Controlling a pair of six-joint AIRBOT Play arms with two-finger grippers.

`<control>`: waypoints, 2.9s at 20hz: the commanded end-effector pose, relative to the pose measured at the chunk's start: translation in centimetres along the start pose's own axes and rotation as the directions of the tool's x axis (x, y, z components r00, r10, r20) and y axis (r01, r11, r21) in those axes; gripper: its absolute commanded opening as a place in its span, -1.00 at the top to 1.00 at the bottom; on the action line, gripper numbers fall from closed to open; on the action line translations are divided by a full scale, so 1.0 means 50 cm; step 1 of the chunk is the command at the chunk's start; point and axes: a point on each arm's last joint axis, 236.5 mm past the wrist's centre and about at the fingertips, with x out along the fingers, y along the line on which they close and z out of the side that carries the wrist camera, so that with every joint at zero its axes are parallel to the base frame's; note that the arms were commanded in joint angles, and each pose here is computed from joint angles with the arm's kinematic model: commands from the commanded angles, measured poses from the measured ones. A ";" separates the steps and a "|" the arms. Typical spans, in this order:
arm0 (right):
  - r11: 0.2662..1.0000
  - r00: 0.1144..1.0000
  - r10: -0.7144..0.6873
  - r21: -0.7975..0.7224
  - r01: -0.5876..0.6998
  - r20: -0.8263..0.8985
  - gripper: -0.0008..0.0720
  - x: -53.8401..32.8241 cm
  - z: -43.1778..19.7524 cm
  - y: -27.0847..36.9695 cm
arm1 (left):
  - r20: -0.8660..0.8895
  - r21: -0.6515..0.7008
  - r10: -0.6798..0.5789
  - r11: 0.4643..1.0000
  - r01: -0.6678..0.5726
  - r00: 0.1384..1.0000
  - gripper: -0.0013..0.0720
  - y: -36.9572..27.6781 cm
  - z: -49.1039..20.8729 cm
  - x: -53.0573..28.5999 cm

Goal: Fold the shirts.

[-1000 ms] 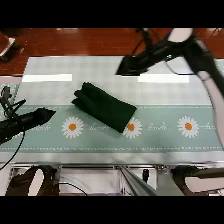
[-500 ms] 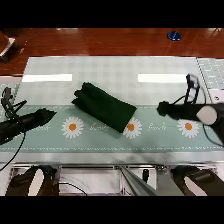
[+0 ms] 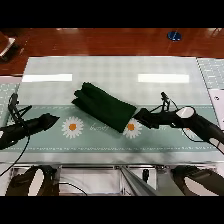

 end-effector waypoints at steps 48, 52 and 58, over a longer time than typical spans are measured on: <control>0.801 0.801 -0.531 0.470 0.369 0.275 0.92 -0.875 0.169 -0.195 | 0.052 -0.007 0.020 1.000 -0.020 0.998 0.91 0.013 0.021 0.003; 0.686 0.784 -0.589 0.633 0.358 0.195 0.92 -0.875 0.053 -0.297 | 0.055 -0.006 0.021 1.000 -0.021 0.998 0.91 0.014 0.022 0.004; 0.478 0.725 -0.683 0.803 0.356 0.085 0.11 -0.904 -0.078 -0.382 | 0.056 -0.006 0.021 1.000 -0.021 0.998 0.91 0.014 0.022 0.004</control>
